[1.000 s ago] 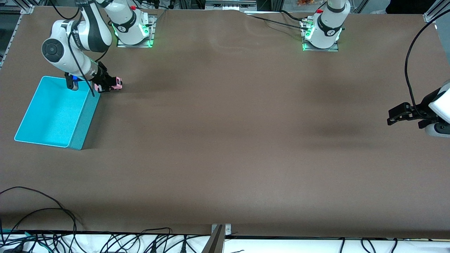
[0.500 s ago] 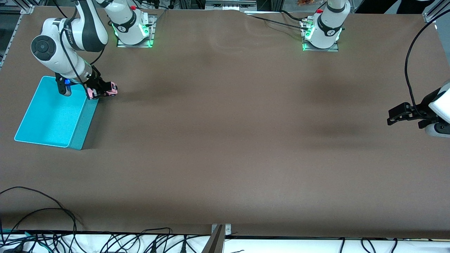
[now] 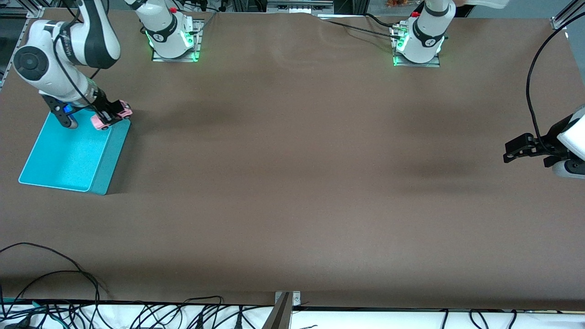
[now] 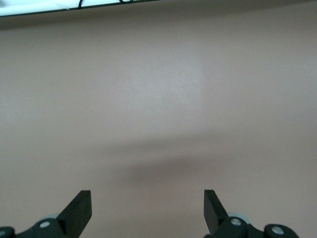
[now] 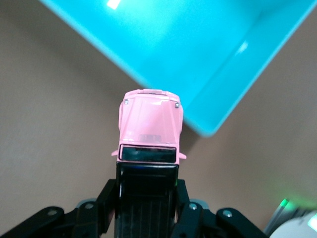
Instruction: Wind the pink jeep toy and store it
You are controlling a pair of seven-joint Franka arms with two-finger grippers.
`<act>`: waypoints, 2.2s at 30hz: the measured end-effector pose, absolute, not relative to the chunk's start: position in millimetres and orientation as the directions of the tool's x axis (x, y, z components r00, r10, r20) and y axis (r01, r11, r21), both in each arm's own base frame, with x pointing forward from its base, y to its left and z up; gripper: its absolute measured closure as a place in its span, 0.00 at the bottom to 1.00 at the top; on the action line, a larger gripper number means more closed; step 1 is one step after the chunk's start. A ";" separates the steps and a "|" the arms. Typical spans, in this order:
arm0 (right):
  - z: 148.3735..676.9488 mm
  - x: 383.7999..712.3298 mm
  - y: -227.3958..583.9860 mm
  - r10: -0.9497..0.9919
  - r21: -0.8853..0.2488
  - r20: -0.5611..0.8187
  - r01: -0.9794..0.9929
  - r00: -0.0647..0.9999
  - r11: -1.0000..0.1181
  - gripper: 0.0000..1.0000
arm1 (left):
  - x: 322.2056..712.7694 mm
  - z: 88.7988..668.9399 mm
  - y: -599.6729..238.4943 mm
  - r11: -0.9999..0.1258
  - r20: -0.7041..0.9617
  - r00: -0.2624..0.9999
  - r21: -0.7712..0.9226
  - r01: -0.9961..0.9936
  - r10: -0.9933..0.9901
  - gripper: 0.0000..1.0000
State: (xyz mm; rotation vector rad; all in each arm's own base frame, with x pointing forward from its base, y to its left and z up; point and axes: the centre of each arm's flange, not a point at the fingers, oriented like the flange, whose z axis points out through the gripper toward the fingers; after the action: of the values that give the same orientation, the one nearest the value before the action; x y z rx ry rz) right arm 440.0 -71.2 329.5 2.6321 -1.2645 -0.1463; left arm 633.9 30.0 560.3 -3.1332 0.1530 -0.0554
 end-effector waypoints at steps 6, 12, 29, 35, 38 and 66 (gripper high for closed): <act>330.9 441.9 -97.7 -0.705 0.247 -0.018 -0.680 0.709 -0.690 0.48 | 633.9 560.3 30.0 -0.995 0.035 0.995 -0.006 -0.097 -0.097 0.00; 325.8 443.3 -124.2 -0.548 0.271 -0.074 -0.512 0.833 -0.815 0.48 | 633.9 560.3 30.0 -0.995 0.035 0.995 -0.006 -0.097 -0.097 0.00; 267.5 427.5 -234.4 -0.393 0.252 -0.159 -0.348 0.906 -0.903 0.48 | 633.9 560.3 30.0 -0.995 0.035 0.995 -0.006 -0.097 -0.097 0.00; 233.1 430.5 -235.1 -0.373 0.255 -0.174 -0.324 0.912 -0.911 0.48 | 633.9 560.3 30.0 -0.995 0.035 0.995 -0.006 -0.097 -0.097 0.00; 222.5 431.0 -237.5 -0.345 0.275 -0.188 -0.288 0.920 -0.917 0.48 | 633.9 560.3 30.0 -0.995 0.035 0.995 -0.006 -0.097 -0.097 0.00; 211.6 445.7 -287.1 -0.309 0.301 -0.185 -0.245 0.933 -0.922 0.49 | 633.8 559.7 30.0 -0.995 0.034 0.995 -0.006 -0.097 -0.097 0.00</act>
State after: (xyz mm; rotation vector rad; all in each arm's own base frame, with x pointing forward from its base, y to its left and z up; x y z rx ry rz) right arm 445.7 -287.1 211.6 2.8161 -0.4118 -0.3332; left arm 633.8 30.0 559.7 -3.1334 0.1529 -0.0533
